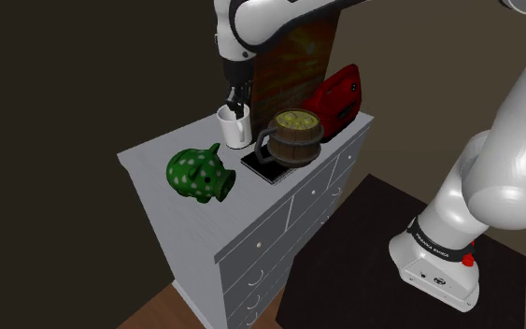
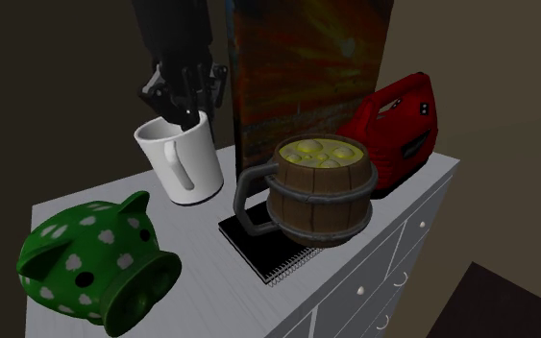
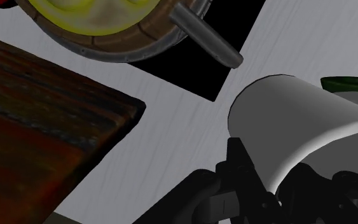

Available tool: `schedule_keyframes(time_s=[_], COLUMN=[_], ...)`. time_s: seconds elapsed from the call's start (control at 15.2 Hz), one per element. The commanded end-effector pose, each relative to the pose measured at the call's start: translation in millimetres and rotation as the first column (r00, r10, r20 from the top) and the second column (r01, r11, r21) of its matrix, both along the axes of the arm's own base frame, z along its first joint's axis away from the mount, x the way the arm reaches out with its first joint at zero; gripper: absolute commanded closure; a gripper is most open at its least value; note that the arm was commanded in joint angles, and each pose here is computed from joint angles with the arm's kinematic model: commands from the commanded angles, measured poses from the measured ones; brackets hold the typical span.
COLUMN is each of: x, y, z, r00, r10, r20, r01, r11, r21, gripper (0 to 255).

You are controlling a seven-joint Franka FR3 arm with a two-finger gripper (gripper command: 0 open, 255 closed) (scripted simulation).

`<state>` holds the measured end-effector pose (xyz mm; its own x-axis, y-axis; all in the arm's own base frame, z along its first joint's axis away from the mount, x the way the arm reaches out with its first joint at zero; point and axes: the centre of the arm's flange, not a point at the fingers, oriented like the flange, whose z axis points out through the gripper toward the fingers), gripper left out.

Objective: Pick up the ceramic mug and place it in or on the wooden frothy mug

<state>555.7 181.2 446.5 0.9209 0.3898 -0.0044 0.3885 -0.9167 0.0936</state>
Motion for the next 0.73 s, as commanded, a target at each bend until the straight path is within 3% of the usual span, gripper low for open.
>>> schedule_keyframes(time_s=[0.0, 0.66], x=[0, 0], y=[1, 1], z=[11, 64], r00=[1.0, 1.0], r10=[0.0, 0.0], r20=[0.0, 0.0], r01=[0.0, 0.0], r11=[1.0, 1.0], r21=[0.0, 0.0], gripper=[255, 255])
